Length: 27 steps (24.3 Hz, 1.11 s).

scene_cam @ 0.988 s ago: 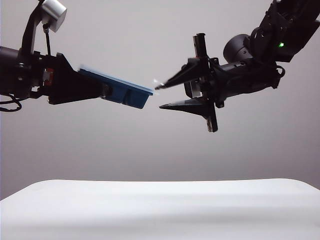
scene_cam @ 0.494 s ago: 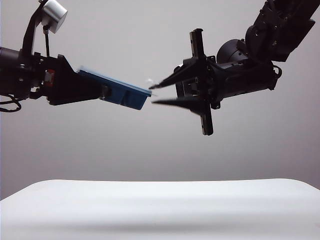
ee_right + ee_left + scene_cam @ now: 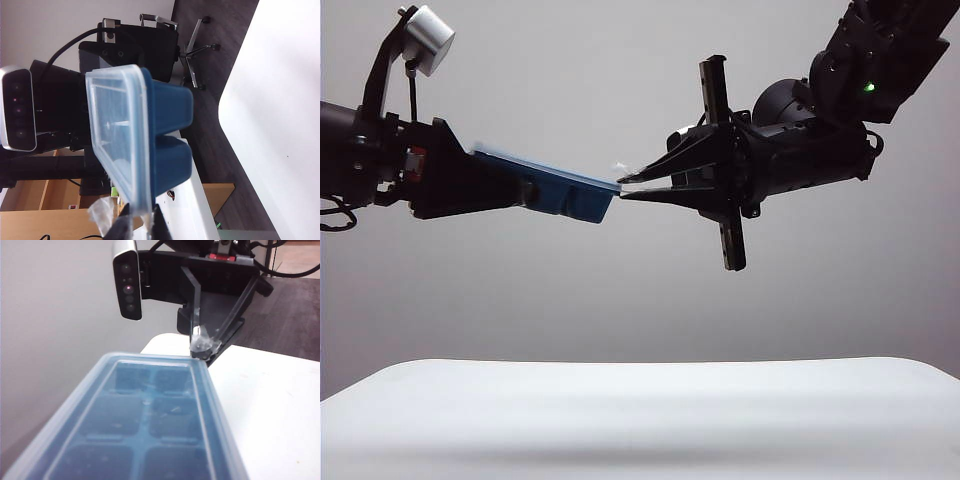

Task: Pick up the ice cube tray, remove its lid, and then place both the tray and the lid back on the table.

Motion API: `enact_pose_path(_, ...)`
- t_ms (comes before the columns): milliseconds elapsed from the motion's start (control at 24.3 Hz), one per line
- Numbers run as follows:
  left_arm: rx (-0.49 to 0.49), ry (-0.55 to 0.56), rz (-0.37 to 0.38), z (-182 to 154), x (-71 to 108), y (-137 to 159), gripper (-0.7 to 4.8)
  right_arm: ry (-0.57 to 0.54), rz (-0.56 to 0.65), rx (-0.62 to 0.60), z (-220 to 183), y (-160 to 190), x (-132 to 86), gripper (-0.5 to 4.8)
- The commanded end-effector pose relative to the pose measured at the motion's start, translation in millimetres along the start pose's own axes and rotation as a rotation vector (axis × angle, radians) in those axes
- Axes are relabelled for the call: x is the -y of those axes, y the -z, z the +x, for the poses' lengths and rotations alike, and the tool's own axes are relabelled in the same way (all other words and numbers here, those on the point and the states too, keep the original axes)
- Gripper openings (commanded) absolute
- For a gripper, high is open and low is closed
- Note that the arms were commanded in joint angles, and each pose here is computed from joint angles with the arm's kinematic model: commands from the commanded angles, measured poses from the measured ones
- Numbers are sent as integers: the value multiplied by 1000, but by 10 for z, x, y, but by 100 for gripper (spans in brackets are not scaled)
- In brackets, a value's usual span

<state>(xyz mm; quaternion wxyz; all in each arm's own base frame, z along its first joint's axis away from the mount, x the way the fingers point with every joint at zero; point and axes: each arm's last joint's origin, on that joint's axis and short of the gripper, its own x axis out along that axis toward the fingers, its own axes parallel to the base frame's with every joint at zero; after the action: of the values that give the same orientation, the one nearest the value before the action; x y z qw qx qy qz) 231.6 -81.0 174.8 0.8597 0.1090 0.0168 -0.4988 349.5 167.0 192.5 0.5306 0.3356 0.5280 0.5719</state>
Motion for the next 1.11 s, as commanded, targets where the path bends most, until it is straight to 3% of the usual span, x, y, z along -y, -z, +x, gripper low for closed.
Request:
enact_pose_path(41,-6,11,-7,5,2,-4,266,-12,-50,-1,15,-39,-69,-2)
enact_pose_path(453,-56,23,-8,4,22,55,266,-17,-138,29,-24,-272,-369,-2)
enact_pose_path(947,-59,22,-12,3,23,59,266,41,-143,86,-173,-299,-326,-2)
enact_pose_path(1111,-118,-18,-37,-2,26,111,267,55,-137,136,-388,-323,-310,-3)
